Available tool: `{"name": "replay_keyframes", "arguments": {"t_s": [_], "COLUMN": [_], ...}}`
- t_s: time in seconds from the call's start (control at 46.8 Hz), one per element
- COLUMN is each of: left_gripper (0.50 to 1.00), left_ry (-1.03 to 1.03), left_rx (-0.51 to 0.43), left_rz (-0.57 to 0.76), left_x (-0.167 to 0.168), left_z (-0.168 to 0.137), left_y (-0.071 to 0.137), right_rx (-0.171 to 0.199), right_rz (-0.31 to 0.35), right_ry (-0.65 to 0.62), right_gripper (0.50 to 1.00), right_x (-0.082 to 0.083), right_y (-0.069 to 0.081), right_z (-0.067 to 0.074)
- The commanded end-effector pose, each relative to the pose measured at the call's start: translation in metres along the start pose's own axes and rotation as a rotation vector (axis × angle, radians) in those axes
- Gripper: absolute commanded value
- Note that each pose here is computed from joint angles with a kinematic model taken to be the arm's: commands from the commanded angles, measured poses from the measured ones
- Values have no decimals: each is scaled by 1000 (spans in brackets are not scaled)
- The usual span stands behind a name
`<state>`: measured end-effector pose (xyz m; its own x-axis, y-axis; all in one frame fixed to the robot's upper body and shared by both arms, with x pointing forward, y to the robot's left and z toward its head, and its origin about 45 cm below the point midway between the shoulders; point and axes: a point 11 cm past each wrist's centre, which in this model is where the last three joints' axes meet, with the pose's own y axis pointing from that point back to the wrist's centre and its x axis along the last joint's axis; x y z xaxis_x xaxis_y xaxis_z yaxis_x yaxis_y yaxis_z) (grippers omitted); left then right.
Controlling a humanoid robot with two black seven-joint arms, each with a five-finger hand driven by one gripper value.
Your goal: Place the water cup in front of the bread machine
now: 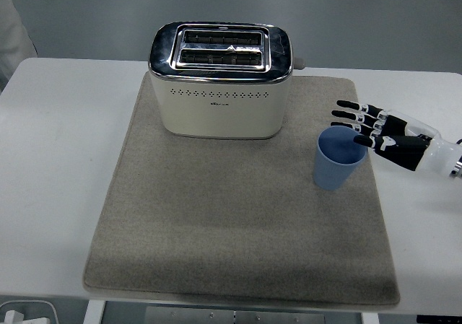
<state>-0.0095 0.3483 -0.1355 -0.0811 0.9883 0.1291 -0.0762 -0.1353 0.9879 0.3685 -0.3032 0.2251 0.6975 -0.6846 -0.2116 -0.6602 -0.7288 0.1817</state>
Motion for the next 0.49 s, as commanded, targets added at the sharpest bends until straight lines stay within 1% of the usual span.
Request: {"name": "replay_keyframes", "arguments": {"t_s": [0.0,0.171,0.321,0.406,0.47], "left_gripper": [1000,1000,1000,1000,1000], "left_ry": [0,0,0,0,0], "left_rx": [0,0,0,0,0], "left_rz": [0,1,0,-2,0], "left_x": [0,0,0,0,0], "left_z": [0,0,0,0,0], "left_y": [0,0,0,0,0], "right_rx": [-7,-16,-5,1,-2], "right_rz": [2,13,20,23,25], "right_ry": [39,106,140,143,147], "right_gripper": [928,928,928,928,928], "right_x": [2,6,9,10,10], "right_y": [1,4,5,5,6], "right_z": [-3,-11,-19,-21,-21]}}
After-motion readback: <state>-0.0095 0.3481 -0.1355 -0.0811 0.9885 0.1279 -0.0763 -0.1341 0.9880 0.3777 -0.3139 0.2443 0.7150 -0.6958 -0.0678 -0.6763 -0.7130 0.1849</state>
